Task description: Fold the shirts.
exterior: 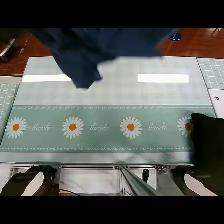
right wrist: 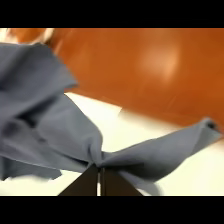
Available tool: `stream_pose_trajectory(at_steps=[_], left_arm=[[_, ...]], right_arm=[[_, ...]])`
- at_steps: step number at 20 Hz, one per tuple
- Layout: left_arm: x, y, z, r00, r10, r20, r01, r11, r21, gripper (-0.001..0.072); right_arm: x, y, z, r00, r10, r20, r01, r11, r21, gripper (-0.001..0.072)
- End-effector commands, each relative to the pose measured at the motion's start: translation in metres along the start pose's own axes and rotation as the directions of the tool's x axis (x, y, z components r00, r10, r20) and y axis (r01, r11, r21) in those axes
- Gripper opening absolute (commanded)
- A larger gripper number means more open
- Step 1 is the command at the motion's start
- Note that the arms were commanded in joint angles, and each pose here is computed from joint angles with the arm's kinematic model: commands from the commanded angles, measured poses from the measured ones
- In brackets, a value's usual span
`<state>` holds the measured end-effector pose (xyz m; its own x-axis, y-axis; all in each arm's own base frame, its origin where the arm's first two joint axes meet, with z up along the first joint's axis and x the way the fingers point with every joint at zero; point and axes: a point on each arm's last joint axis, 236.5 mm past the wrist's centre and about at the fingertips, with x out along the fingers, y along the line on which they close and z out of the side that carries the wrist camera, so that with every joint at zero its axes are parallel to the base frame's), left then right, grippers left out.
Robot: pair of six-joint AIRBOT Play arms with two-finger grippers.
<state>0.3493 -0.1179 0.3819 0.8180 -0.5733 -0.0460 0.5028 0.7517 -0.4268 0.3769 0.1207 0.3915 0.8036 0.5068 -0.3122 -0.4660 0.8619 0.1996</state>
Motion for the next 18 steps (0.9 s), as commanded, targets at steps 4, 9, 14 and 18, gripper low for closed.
stream_pose_trajectory(at_steps=[4, 9, 14, 18], left_arm=[[-0.109, -0.079, 0.069, 0.968, 0.085, 0.235, -0.161, 0.931, 0.328, 0.0023], [-0.138, -0.061, 0.014, 0.961, 0.268, 0.071, -0.275, 0.895, 0.35, 0.0023], [-0.112, -0.026, -0.098, 0.927, 0.211, -0.312, -0.163, 0.971, 0.174, 0.0023], [-0.085, 0.041, -0.175, 0.869, 0.213, -0.446, -0.242, 0.97, -0.008, 0.0023]], right_arm=[[-0.186, 0.003, 0.043, 0.891, -0.381, 0.247, 0.425, 0.892, -0.156, 0.0019], [-0.233, -0.031, -0.01, 0.8, -0.586, 0.132, 0.597, 0.799, -0.07, 0.0019], [-0.164, -0.059, -0.116, 0.815, -0.537, -0.217, 0.541, 0.84, -0.047, 0.0019], [-0.093, -0.091, -0.205, 0.774, -0.458, -0.436, 0.505, 0.863, -0.01, 0.0019]])
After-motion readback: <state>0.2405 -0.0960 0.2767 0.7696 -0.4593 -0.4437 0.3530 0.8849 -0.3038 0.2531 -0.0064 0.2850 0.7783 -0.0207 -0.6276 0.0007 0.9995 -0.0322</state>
